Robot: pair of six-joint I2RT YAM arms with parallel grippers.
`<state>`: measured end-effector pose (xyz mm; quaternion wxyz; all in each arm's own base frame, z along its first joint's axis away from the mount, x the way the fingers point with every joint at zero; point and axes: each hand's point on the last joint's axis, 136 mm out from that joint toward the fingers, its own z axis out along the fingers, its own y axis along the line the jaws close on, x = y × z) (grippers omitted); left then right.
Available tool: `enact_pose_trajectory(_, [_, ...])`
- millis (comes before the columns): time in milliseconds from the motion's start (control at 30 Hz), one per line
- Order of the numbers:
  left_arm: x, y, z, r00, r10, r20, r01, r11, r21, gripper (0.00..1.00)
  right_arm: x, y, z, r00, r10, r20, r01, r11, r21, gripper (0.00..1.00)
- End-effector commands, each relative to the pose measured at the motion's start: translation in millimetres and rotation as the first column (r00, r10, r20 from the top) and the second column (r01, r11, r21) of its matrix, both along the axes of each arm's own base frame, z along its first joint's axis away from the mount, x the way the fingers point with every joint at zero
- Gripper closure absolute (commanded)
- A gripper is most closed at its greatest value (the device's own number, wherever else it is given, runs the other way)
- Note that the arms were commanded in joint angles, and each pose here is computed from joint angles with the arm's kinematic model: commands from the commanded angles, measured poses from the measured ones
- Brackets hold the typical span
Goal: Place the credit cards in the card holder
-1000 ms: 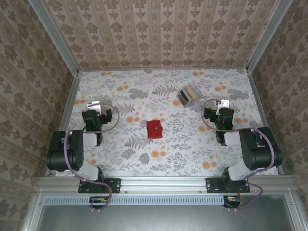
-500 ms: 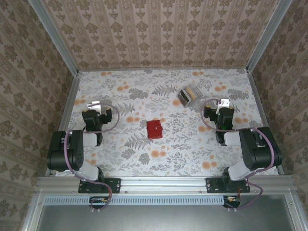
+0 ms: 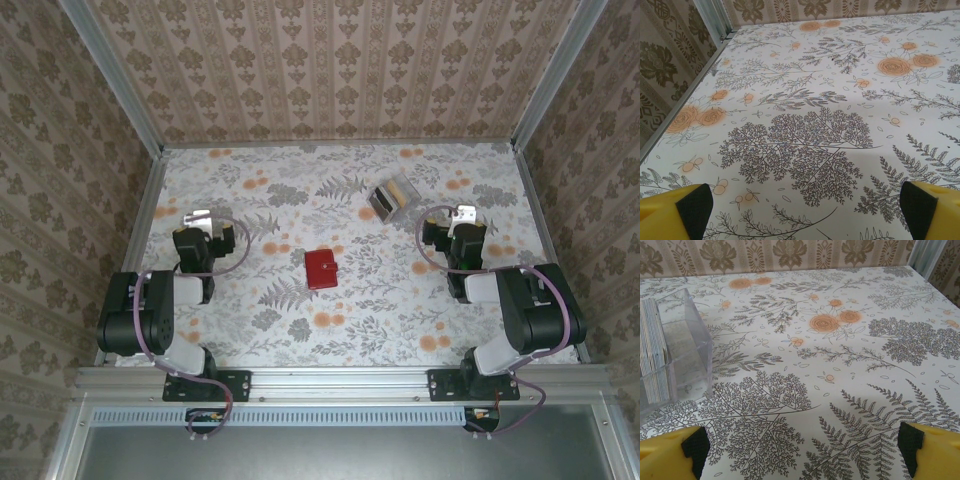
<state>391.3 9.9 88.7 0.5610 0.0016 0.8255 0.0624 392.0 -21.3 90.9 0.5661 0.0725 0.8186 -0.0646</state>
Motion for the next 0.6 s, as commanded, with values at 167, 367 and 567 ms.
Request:
enact_pose_trajectory(167, [5.6, 1.1, 6.5, 1.000, 0.008, 0.021, -0.008, 1.000, 0.009, 0.00, 2.5, -1.4, 9.4, 0.999, -0.014, 0.035, 0.015, 1.000, -0.008, 0.00])
enact_pose_trajectory(367, [5.6, 0.8, 6.7, 1.000, 0.007, 0.022, -0.007, 1.000, 0.009, 0.00, 3.4, -1.6, 8.9, 0.999, -0.014, 0.031, 0.015, 1.000, -0.006, 0.00])
enact_pose_trajectory(567, [5.5, 0.8, 6.3, 1.000, 0.007, 0.020, -0.007, 1.000, 0.009, 0.00, 3.6, -1.5, 9.1, 0.999, -0.011, 0.031, 0.011, 1.000, -0.002, 0.00])
